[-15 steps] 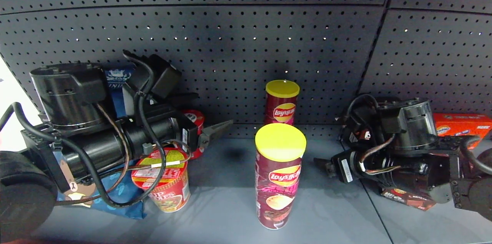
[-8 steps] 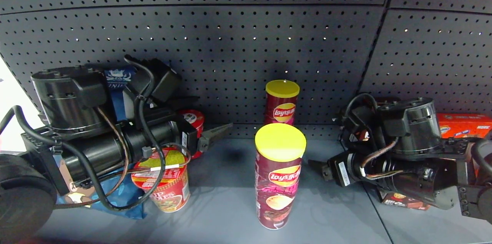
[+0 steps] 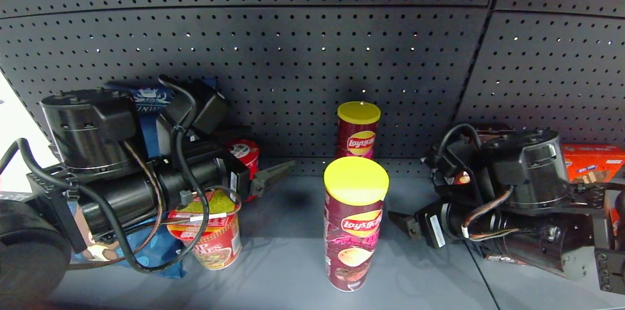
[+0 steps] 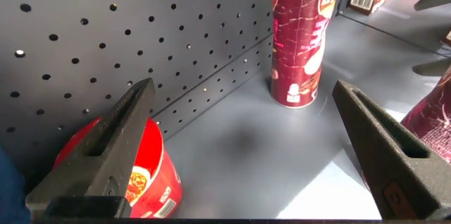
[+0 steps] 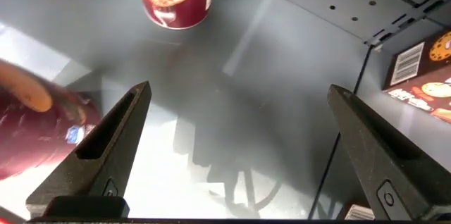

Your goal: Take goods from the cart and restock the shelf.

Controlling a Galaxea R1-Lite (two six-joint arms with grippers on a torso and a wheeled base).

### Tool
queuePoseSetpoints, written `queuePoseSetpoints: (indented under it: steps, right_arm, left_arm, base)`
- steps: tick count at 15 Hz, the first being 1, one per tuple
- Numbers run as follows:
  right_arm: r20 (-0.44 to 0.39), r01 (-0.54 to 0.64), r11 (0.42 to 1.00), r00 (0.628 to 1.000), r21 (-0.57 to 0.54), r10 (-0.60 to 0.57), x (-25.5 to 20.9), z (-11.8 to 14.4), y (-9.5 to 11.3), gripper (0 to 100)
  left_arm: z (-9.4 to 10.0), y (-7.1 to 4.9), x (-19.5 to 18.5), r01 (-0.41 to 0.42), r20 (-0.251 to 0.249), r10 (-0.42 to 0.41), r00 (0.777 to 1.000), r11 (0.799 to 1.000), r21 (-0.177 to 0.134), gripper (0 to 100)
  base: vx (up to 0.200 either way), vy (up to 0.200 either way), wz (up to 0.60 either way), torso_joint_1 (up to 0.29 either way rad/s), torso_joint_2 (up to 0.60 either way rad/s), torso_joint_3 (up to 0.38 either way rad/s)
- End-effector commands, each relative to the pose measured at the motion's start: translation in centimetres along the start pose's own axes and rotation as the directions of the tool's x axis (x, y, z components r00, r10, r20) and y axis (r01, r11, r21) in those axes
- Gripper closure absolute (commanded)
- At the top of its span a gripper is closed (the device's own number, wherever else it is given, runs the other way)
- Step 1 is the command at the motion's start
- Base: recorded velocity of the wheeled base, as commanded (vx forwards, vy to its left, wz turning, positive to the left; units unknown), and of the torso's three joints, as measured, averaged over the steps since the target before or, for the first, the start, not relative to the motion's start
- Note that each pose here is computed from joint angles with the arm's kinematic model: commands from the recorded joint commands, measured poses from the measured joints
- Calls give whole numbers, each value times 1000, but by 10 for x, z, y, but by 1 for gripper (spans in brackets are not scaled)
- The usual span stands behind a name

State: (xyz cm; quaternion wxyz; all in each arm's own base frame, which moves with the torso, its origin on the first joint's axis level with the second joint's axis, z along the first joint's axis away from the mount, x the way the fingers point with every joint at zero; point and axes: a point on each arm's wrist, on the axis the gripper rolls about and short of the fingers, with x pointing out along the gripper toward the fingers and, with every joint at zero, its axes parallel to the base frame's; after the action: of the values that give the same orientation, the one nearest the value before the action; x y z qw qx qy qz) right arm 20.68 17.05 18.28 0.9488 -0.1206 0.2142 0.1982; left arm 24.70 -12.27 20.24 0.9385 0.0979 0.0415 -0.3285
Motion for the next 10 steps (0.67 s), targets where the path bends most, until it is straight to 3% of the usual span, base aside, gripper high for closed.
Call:
queuePoseSetpoints:
  steps: [1,5,8,10]
  right_arm:
    - [14,-34,999,999,-7,34,-9,-1,4,0]
    - [49,-74,997,996,-10,74,-22,2,6,0]
    - [31,-15,1000,999,12,15,6,12,-2,0]
    - [39,8,1000,999,16,-8,28,26,4,0]
  left_arm:
    - [0,0,0,0,-1,0,1000,1000,0,0]
    - [-1,0,0,1,-4,-1,1000,1000,-1,0]
    - [-2,0,0,1,-5,-1,1000,1000,-1,0]
    - [-1,0,0,1,-4,-1,1000,1000,-1,0]
  base:
    - [0,0,0,0,0,0]
    - [0,0,0,0,0,0]
    - [0,0,0,0,0,0]
    - [0,0,0,0,0,0]
